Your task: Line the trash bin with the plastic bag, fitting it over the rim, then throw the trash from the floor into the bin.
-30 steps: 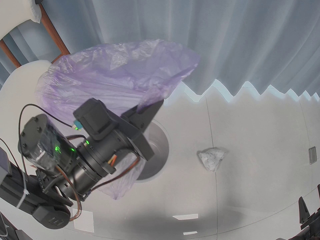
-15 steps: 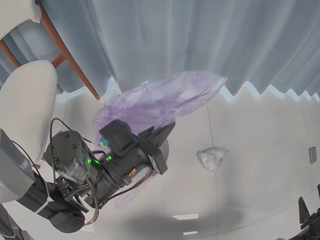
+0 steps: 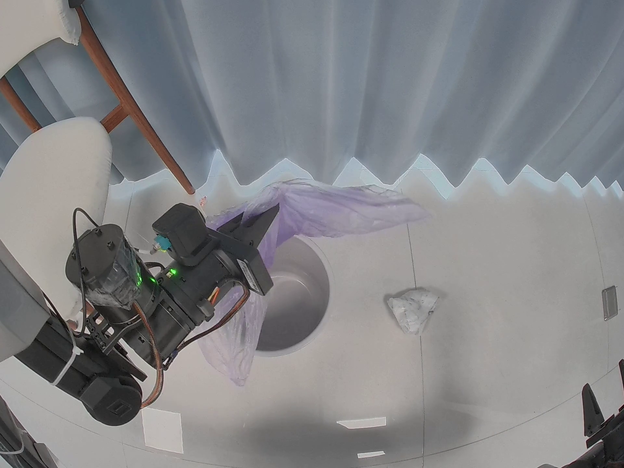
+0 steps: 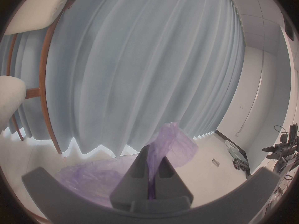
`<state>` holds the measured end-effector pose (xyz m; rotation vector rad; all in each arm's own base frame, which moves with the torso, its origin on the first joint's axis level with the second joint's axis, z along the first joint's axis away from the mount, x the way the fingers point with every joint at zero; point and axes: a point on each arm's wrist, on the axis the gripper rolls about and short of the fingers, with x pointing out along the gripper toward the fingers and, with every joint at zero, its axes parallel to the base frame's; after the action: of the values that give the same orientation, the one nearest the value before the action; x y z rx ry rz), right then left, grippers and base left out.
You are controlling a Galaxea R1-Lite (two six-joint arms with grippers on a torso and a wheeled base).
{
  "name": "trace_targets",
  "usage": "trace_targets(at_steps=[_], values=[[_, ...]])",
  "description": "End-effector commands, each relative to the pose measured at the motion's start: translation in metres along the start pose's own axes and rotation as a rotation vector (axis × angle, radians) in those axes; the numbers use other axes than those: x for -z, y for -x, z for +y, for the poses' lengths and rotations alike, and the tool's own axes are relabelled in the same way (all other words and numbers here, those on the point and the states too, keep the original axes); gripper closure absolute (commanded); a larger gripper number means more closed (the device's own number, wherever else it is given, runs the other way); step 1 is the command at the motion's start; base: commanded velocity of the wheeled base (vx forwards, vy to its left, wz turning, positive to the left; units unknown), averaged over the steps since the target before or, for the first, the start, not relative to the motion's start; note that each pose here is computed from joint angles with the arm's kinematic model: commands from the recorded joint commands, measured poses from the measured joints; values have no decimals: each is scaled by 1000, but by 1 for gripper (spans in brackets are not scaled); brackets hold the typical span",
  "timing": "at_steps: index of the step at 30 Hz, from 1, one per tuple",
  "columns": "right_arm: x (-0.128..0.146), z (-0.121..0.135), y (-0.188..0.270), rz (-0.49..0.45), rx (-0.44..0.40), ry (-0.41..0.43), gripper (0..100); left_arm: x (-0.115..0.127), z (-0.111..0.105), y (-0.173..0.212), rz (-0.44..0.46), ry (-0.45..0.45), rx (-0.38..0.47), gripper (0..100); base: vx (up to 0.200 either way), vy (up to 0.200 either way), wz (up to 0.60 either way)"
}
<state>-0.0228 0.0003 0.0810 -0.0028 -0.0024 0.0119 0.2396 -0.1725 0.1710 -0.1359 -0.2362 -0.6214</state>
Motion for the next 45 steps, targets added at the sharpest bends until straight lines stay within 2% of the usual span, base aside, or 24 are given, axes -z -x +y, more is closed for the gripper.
trace_targets(at_steps=[1, 3, 8, 11, 17, 28, 33, 45], values=[[5, 0, 0, -1, 0, 0, 0, -8, -14, 4, -21, 10, 37, 100, 0, 0, 0], [5, 0, 0, 1, 0, 0, 0, -8, -17, 5, -21, 13, 44, 100, 0, 0, 0], [5, 0, 0, 1, 0, 0, 0, -27, -32, 18, -69, 33, 76, 100, 0, 0, 0], [5, 0, 0, -1, 0, 0, 0, -36, -36, 22, -98, 27, 68, 100, 0, 0, 0], [5, 0, 0, -1, 0, 0, 0, -37, -40, 25, -100, 0, 80, 100, 0, 0, 0], [5, 0, 0, -1, 0, 0, 0, -46, -37, 30, -128, -3, 73, 100, 0, 0, 0], [5, 0, 0, -1, 0, 0, 0, -48, -37, 35, -131, -34, 70, 100, 0, 0, 0], [5, 0, 0, 1, 0, 0, 0, -63, -37, 46, -176, -29, 72, 100, 0, 0, 0]])
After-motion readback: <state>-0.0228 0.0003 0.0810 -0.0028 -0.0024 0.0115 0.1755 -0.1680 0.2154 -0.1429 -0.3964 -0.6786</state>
